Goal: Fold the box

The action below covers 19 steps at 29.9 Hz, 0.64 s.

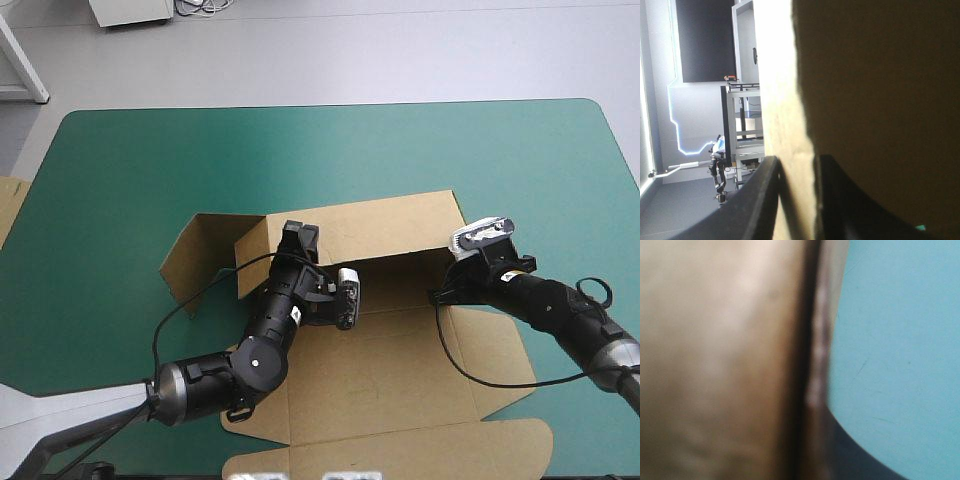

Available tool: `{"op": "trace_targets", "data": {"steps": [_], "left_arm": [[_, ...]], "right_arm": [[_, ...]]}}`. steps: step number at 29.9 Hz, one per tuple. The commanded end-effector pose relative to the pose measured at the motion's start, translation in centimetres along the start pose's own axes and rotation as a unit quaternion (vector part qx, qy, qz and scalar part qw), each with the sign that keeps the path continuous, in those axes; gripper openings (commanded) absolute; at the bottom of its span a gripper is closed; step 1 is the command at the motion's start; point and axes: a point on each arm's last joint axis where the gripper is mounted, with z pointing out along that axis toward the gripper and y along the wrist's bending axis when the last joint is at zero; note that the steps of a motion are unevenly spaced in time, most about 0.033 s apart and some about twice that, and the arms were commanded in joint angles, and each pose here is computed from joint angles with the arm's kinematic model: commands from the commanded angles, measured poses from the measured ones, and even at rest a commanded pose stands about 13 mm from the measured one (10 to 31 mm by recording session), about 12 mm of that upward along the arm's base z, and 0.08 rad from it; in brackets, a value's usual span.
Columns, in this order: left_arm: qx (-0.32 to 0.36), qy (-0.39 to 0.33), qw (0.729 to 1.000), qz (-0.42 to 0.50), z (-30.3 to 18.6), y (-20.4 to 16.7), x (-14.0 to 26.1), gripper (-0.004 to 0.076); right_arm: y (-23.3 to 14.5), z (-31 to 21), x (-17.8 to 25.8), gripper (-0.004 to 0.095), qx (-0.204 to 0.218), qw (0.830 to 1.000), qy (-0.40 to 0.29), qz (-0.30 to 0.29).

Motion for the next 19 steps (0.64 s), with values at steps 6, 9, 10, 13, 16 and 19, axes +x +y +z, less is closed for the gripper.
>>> {"op": "trace_targets", "data": {"steps": [6,9,10,13,16,19], "left_arm": [[-0.055,-0.011,0.998,-0.002,-2.5,1.3,-1.8,0.0204],[-0.061,-0.002,0.998,-0.005,-3.1,1.2,-2.1,0.0204],[-0.061,0.005,0.998,-0.009,-3.2,1.2,-2.0,0.0204],[-0.054,0.027,0.998,-0.023,-3.5,0.9,-1.8,0.0204],[-0.041,0.054,0.997,-0.048,-3.7,0.9,-1.5,0.0204],[-0.010,0.085,0.990,-0.116,-4.1,2.3,-1.8,0.0204]], "right_arm": [[0.0,-0.3,-1.4,-0.0020,0.006,0.999,-0.034,0.018],[-0.1,-0.3,-1.5,-0.0020,0.010,0.999,-0.039,0.027],[-0.2,-0.3,-1.5,-0.0020,0.012,0.998,-0.042,0.034],[-0.3,-0.3,-1.6,-0.0020,0.016,0.997,-0.048,0.050],[-0.3,-0.3,-1.7,-0.0020,0.020,0.997,-0.053,0.060],[-0.4,-0.3,-1.7,-0.0020,0.022,0.996,-0.055,0.062]]}}
